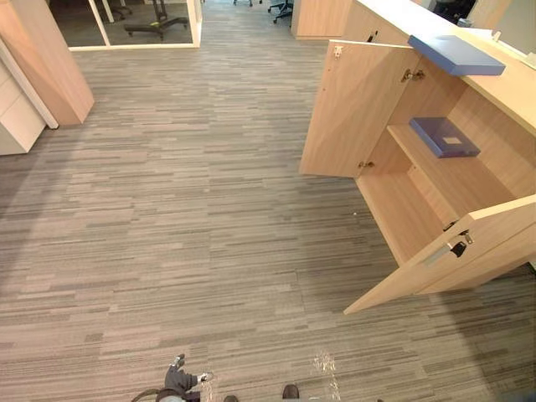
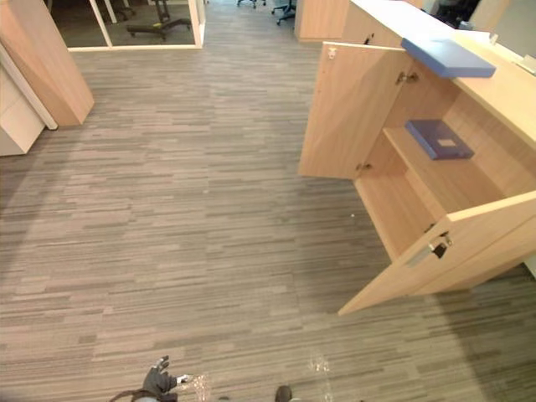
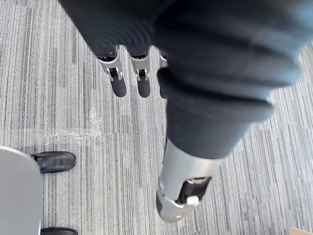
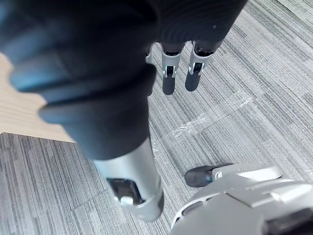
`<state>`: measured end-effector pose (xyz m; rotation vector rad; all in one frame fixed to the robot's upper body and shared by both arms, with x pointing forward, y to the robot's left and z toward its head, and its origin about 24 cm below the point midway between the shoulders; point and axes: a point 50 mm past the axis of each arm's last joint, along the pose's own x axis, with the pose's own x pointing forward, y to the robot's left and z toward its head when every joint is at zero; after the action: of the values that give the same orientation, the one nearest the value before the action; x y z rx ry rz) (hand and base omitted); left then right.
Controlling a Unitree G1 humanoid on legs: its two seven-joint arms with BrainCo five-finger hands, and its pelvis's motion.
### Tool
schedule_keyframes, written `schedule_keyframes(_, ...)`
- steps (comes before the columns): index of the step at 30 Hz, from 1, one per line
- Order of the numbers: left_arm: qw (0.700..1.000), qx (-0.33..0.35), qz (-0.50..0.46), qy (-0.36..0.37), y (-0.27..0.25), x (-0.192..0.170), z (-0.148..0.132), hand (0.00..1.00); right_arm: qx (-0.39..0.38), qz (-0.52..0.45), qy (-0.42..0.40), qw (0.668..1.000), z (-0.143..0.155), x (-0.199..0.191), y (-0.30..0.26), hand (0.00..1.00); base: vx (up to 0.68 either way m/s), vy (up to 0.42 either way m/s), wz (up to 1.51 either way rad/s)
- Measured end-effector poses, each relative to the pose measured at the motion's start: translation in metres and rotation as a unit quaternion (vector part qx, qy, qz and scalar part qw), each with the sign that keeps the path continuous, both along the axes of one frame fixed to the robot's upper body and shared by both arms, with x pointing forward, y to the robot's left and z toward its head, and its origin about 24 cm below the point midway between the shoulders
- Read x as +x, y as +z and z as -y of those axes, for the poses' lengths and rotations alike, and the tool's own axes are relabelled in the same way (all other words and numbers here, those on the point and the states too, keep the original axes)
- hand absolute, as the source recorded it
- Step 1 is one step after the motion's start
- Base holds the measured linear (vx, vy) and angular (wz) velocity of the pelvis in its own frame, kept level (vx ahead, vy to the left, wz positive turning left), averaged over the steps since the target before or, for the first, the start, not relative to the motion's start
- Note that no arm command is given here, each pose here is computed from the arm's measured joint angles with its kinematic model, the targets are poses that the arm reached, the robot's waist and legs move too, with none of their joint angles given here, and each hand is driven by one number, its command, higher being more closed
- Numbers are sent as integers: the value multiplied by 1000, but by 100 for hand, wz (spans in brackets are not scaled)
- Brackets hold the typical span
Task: Walk over to the cabinet, pick up the folder, carry it to the office cabinet, place the folder inside the office cabinet, then close the office cabinet door
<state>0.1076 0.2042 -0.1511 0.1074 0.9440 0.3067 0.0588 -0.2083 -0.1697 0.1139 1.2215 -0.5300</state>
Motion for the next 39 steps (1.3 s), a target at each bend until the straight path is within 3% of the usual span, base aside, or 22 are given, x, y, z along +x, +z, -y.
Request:
schedule_keyframes(7, 995, -9, 61, 76, 13, 23, -7, 0, -11, 11, 18, 1000, 2, 12, 2, 0, -40, -11, 10)
schedule_keyframes(15, 997, 4, 71, 39, 15, 31, 6, 0, -52, 25, 70, 996, 15, 34, 10, 0, 186, 201, -13)
schedule_keyframes(20, 998, 1, 52, 40, 11, 22, 3, 0, -13, 44, 78, 996, -12, 46, 8, 0, 437, 375, -36)
schedule_keyframes(26, 999, -13, 30, 4, 6, 15, 10, 0, -24, 81, 75, 994, -8, 62, 15, 0, 485, 277, 12)
schedule_keyframes(39, 999, -43, -4, -11, -3, 5, 26, 0, -26, 101, 78, 991, -2, 79, 21, 0, 372, -188, 8)
